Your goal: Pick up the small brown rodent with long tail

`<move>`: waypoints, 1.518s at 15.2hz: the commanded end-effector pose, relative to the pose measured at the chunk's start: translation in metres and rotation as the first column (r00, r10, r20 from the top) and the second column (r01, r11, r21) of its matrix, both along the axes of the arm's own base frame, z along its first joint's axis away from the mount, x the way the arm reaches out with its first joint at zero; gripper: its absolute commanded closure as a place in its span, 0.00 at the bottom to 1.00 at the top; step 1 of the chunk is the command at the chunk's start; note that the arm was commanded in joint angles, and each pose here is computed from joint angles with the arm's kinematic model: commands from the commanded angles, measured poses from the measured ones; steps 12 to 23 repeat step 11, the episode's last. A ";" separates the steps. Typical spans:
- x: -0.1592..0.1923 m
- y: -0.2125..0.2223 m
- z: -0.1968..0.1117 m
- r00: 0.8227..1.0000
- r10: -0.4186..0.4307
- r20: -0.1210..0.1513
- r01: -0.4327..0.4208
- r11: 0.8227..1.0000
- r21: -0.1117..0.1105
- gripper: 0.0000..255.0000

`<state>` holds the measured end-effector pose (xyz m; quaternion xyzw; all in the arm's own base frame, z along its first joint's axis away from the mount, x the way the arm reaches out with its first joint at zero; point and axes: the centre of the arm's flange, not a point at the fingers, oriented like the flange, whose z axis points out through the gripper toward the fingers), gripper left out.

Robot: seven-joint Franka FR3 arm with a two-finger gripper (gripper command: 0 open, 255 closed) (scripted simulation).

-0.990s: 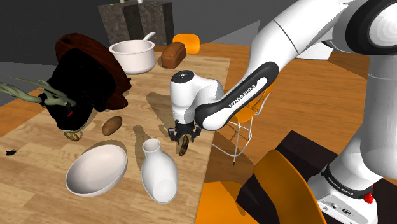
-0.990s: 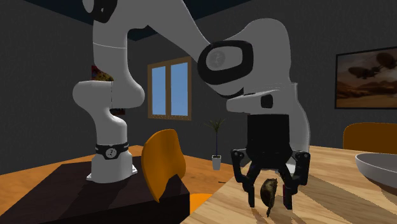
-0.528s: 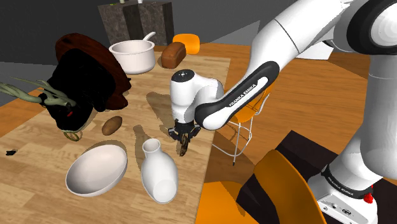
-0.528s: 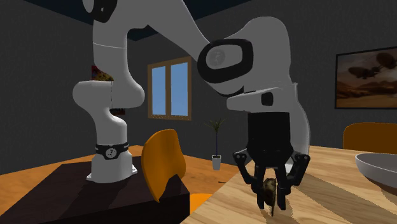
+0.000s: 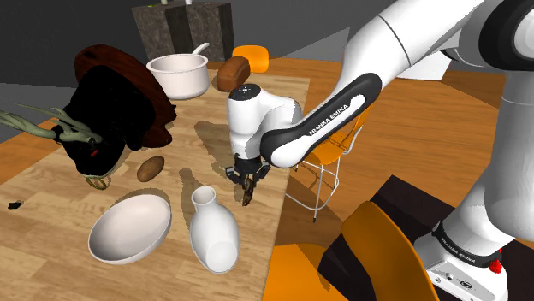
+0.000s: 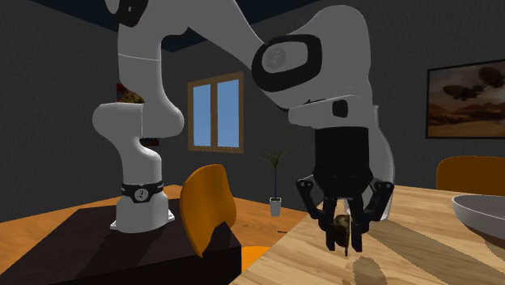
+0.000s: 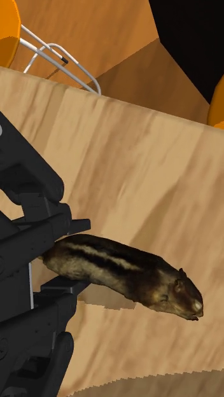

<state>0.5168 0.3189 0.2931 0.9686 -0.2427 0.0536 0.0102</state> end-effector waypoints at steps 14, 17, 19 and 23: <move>-0.001 0.000 0.053 1.000 0.000 0.000 0.000 1.000 0.000 1.00; -0.001 0.000 0.053 1.000 0.000 0.000 0.000 1.000 0.000 1.00; -0.001 0.000 0.053 1.000 0.000 0.000 0.000 1.000 0.000 1.00; -0.001 0.000 0.053 1.000 0.000 0.000 0.000 1.000 0.000 1.00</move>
